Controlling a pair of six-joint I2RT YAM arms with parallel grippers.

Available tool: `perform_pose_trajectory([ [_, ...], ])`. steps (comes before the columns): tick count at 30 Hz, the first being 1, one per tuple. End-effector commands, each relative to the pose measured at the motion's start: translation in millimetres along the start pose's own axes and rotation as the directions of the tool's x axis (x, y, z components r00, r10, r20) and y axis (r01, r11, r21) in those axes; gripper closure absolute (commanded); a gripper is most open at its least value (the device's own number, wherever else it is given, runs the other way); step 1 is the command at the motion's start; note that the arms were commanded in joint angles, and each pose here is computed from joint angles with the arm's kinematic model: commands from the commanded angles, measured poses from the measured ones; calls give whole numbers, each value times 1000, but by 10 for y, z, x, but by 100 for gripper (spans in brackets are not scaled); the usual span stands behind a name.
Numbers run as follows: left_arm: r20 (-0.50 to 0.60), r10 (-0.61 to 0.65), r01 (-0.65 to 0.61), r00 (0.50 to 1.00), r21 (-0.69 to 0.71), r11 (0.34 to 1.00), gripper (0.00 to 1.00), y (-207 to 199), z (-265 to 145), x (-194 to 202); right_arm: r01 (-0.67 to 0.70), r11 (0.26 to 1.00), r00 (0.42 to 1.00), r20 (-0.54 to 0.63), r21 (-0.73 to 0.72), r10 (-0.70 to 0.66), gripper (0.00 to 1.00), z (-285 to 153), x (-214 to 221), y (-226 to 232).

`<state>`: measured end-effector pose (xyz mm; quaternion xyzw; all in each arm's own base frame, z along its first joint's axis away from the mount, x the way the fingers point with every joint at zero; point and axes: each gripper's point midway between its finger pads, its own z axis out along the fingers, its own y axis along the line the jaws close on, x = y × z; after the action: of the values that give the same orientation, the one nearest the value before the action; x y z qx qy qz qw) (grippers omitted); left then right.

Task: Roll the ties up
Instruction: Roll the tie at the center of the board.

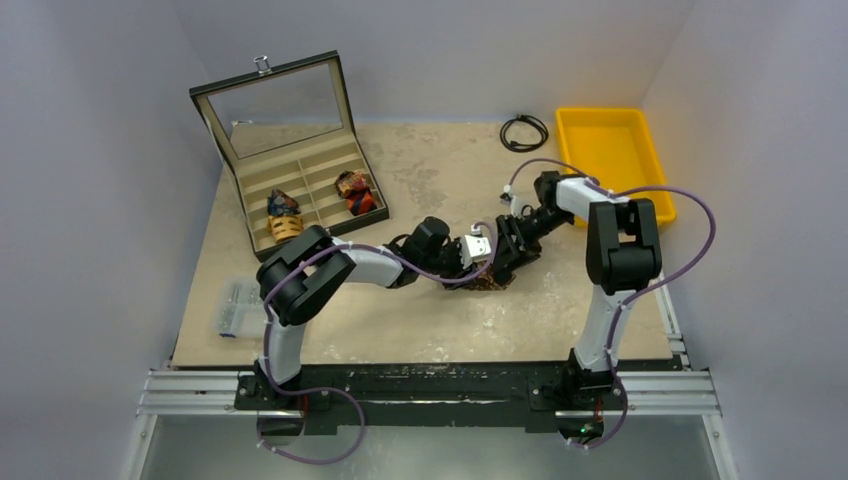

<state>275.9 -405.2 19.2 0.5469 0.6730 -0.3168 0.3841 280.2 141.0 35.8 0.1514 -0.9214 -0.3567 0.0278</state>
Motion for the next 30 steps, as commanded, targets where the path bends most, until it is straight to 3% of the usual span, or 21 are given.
perform_pose_trajectory([
  [1,-276,-43,48,960,12,999,99,-176,-101,756,7,999,997,72,-36,-4,39,-378,36,178],
  [4,-294,-37,43,955,15,999,100,-186,-95,778,-34,999,996,89,31,32,24,-409,47,29],
  [7,-297,-28,35,955,18,999,100,-187,-83,771,-122,986,991,62,111,115,21,-310,97,-193],
  [14,-292,-25,30,956,13,999,100,-158,-62,732,-196,980,980,42,41,194,17,-29,121,-190],
  [15,-291,-25,30,956,13,999,100,-157,-57,730,-187,982,981,50,18,186,4,5,106,-148],
  [16,-292,-25,30,956,13,999,100,-157,-53,731,-175,984,983,58,-16,175,2,35,83,-89],
  [20,-290,-27,31,957,9,999,100,-149,-55,716,-109,982,988,87,-154,124,3,66,-7,185],
  [30,-292,-25,30,956,13,999,100,-157,-59,729,-2,978,983,178,-210,40,31,-99,-161,515],
])
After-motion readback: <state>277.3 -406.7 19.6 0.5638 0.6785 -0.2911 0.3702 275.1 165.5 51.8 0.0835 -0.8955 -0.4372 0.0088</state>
